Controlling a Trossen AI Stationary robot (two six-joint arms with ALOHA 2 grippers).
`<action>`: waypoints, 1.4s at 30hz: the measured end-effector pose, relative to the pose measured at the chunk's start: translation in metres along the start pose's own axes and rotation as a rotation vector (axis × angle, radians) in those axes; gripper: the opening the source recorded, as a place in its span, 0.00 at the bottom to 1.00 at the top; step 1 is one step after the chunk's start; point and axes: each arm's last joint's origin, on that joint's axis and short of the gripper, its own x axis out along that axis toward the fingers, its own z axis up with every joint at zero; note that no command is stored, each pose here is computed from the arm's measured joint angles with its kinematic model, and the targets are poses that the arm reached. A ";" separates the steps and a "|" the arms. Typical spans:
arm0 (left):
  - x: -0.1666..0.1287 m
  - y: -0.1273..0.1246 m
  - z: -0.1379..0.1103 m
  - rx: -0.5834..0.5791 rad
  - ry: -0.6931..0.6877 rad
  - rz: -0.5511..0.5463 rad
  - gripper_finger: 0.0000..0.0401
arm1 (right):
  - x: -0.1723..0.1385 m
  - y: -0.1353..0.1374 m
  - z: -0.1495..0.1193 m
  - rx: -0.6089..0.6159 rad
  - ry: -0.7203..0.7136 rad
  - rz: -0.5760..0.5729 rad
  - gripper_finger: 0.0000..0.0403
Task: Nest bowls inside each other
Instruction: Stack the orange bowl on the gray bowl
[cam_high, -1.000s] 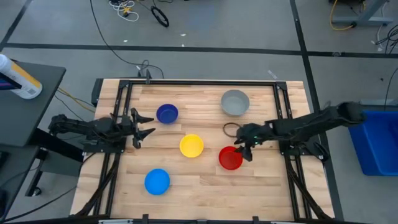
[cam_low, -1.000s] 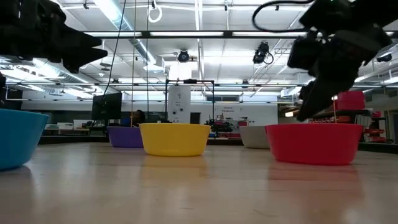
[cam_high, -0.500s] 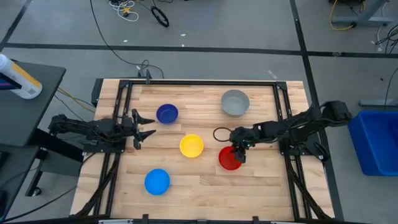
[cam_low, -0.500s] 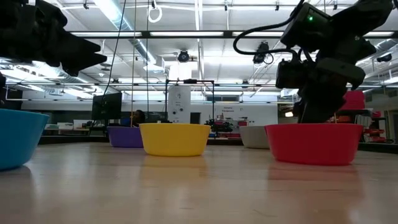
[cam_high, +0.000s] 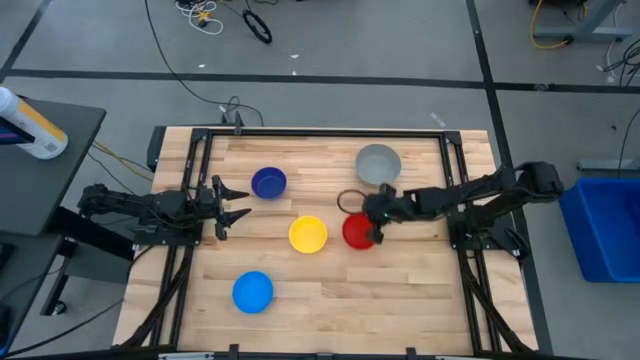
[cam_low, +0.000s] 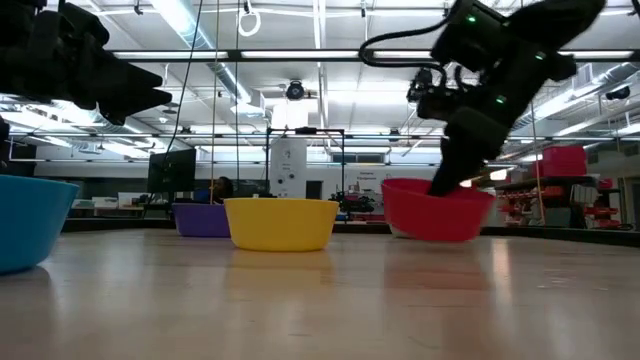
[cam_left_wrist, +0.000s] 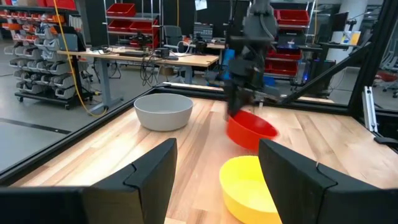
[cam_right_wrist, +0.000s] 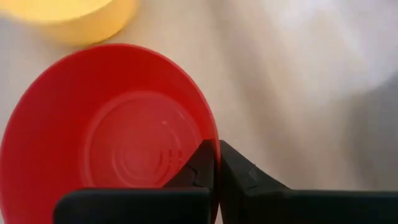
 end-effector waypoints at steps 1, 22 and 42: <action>0.000 0.000 0.000 0.000 0.000 0.001 0.58 | -0.002 -0.005 0.008 -0.012 -0.004 -0.036 0.01; 0.000 0.000 0.000 0.000 0.004 0.020 0.58 | -0.040 -0.181 0.040 0.132 0.038 -0.360 0.00; 0.000 0.001 -0.001 0.001 0.008 0.031 0.58 | 0.023 -0.186 0.009 0.264 0.165 -0.201 0.12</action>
